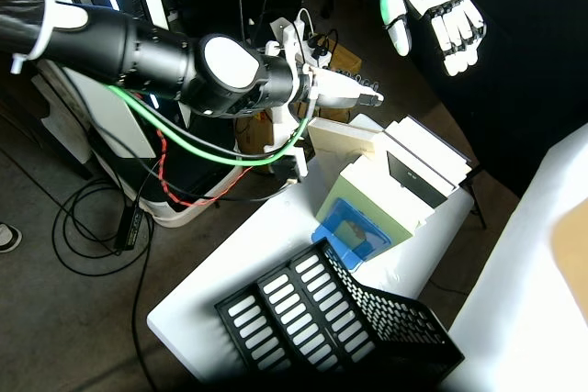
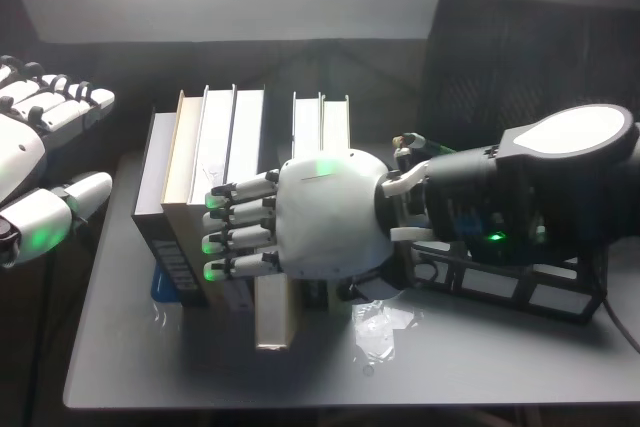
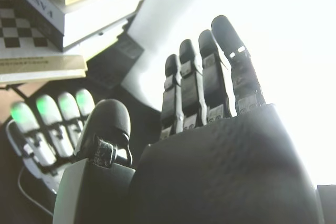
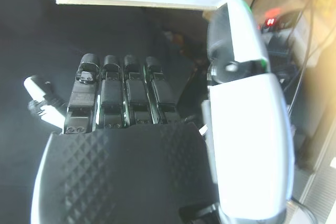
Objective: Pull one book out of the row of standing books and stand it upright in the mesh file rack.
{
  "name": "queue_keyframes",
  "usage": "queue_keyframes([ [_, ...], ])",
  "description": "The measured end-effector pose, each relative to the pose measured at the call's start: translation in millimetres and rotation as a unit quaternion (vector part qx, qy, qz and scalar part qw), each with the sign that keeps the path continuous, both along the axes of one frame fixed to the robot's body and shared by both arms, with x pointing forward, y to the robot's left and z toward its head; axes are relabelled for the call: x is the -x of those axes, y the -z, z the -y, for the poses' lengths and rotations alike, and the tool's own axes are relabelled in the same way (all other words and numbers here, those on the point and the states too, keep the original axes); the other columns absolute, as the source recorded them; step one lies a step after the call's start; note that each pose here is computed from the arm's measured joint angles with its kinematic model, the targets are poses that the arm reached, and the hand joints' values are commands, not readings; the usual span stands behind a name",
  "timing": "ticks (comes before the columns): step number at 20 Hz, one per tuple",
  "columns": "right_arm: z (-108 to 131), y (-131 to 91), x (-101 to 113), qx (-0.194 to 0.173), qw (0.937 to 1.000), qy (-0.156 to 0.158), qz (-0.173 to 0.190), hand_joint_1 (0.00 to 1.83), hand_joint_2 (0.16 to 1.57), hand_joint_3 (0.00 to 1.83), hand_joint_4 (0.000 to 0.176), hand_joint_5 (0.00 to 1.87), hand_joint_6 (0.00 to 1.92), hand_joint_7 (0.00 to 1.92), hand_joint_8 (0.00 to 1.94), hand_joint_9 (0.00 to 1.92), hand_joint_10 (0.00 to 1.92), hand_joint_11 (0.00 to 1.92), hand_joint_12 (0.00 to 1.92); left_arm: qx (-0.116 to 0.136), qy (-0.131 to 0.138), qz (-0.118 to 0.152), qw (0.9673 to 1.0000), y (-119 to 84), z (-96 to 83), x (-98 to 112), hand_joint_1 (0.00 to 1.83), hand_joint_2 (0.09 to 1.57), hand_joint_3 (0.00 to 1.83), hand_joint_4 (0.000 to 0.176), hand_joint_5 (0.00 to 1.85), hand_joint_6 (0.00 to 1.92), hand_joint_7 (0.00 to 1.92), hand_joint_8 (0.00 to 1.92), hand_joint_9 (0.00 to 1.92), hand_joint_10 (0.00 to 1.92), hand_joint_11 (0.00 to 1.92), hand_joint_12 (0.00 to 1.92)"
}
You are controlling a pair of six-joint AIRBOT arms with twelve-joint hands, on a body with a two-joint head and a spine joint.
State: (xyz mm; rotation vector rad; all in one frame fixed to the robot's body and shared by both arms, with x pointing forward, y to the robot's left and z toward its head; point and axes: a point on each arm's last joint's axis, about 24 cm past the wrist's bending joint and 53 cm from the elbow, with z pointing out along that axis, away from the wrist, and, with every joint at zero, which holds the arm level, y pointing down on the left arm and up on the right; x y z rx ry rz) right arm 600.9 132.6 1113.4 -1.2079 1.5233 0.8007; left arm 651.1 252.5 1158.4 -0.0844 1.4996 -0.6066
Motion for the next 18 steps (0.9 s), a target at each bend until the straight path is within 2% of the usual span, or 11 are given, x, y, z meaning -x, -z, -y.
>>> queue_keyframes([
  [5,-16,10,-4,0.020,0.9994,-0.005,0.028,0.95,1.03,0.01,0.000,0.05,0.01,0.04,0.01,0.05,0.01,0.01,0.19,0.002,-0.005,0.004,1.0000,-1,-3.2,1,0.00,1.51,0.00,0.000,0.27,0.01,0.32,0.00,0.18,0.18,0.00,1.14],
  [7,-25,18,-3,0.035,0.9983,-0.008,0.047,0.97,0.95,0.00,0.002,0.10,0.02,0.11,0.01,0.11,0.02,0.00,0.44,0.002,-0.005,0.007,1.0000,-2,-3.9,2,0.00,1.50,0.00,0.000,0.26,0.01,0.30,0.01,0.17,0.19,0.00,1.25],
  [8,-26,22,-2,0.038,0.9981,-0.009,0.047,1.27,0.97,0.00,0.000,0.45,0.11,0.45,0.07,0.43,0.17,0.00,1.00,0.004,-0.006,0.007,1.0000,-2,-4.2,2,0.00,1.51,0.00,0.000,0.26,0.00,0.31,0.00,0.11,0.37,0.00,1.35],
  [9,-28,26,-2,0.041,0.9981,-0.008,0.046,1.28,1.08,0.02,0.000,0.57,0.06,0.53,0.01,0.41,0.30,0.00,1.09,0.003,-0.006,0.006,1.0000,-1,-4.9,3,0.00,1.51,0.00,0.000,0.26,0.00,0.33,0.00,0.01,0.63,0.00,1.37],
  [11,-28,35,-5,0.051,0.9974,-0.005,0.051,1.34,0.92,0.00,0.000,0.38,0.01,0.32,0.00,0.15,0.40,0.00,0.69,0.005,-0.007,0.006,0.9999,-1,-5.4,3,0.00,1.51,0.00,0.000,0.25,0.00,0.31,0.00,0.00,0.59,0.00,1.29],
  [12,-28,36,-7,0.054,0.9971,0.000,0.053,1.48,0.84,0.00,0.000,0.63,0.07,0.54,0.05,0.38,0.46,0.00,1.28,0.005,-0.007,0.006,0.9999,-1,-5.5,3,0.00,1.53,0.00,0.000,0.27,0.01,0.33,0.01,0.00,0.61,0.00,1.25],
  [13,-28,36,-8,0.054,0.9971,0.001,0.054,1.08,1.18,0.03,0.000,0.54,0.02,0.42,0.02,0.12,0.52,0.00,0.63,0.007,-0.006,0.005,0.9999,0,-5.3,3,0.00,1.53,0.00,0.000,0.28,0.01,0.34,0.01,0.00,0.64,0.00,1.25],
  [14,-29,37,-9,0.056,0.9969,0.001,0.056,1.08,1.18,0.03,0.000,0.54,0.02,0.42,0.02,0.12,0.52,0.00,0.63,0.007,-0.006,0.005,0.9999,0,-5.2,3,0.00,1.53,0.00,0.000,0.28,0.01,0.34,0.01,0.00,0.64,0.00,1.25],
  [15,-31,39,-9,0.058,0.9966,0.001,0.058,1.12,1.17,0.01,0.000,0.38,0.00,0.31,0.00,0.04,0.45,0.00,0.19,0.009,-0.006,0.005,0.9999,-1,-5.2,3,0.00,1.52,0.00,0.000,0.27,0.01,0.33,0.01,0.00,0.61,0.00,1.19],
  [17,-31,43,-6,0.062,0.9963,-0.002,0.060,1.13,1.19,0.03,0.000,0.43,0.06,0.30,0.03,0.08,0.30,0.00,0.01,0.010,-0.007,0.004,0.9999,0,-5.4,3,0.00,1.53,0.00,0.000,0.27,0.01,0.34,0.01,0.00,0.61,0.00,1.07],
  [18,-31,45,-6,0.064,0.9962,-0.003,0.060,0.53,1.37,0.08,0.000,0.55,0.11,0.38,0.04,0.03,0.52,0.00,0.25,0.010,-0.007,0.004,0.9999,0,-5.9,3,0.00,1.54,0.00,0.000,0.29,0.01,0.36,0.01,0.00,0.62,0.00,1.11],
])
